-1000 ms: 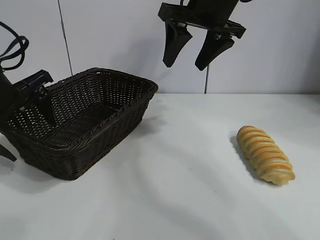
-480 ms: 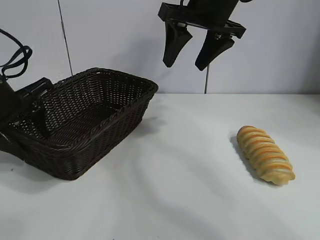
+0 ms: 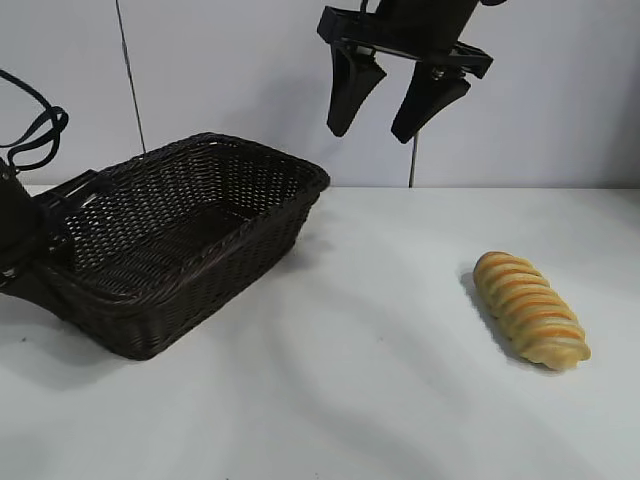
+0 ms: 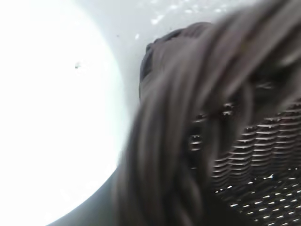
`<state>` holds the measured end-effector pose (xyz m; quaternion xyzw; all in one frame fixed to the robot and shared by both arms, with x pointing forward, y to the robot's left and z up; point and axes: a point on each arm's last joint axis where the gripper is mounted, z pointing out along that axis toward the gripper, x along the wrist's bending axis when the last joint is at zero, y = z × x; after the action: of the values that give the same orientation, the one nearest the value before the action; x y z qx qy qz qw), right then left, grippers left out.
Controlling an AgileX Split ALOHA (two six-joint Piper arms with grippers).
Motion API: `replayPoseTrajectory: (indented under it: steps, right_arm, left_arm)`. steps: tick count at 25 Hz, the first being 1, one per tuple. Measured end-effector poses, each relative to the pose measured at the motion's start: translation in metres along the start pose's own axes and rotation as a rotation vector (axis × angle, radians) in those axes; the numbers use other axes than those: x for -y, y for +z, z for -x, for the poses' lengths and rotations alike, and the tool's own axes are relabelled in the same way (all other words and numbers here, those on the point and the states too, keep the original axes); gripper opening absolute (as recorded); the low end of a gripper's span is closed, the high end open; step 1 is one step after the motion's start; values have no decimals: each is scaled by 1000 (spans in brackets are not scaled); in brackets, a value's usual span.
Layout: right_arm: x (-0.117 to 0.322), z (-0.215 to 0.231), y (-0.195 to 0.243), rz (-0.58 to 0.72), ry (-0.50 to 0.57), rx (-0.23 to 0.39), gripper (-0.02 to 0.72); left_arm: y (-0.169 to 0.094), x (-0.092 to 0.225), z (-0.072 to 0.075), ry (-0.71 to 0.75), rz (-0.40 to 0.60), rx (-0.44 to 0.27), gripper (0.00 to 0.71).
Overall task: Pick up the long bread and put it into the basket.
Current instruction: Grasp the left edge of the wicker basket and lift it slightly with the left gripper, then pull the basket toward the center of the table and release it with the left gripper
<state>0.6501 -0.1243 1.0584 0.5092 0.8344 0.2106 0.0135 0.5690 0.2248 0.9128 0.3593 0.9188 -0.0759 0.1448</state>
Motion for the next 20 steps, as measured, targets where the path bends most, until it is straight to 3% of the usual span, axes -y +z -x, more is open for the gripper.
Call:
replayPoseTrajectory:
  steps: [13, 20]
  right_arm:
    - [0, 0, 0, 0, 0, 0, 537]
    - [0, 0, 0, 0, 0, 0, 537]
  left_arm:
    - [-34, -6, 33, 160, -50, 14, 102]
    - [-42, -7, 39, 297, -68, 13, 102]
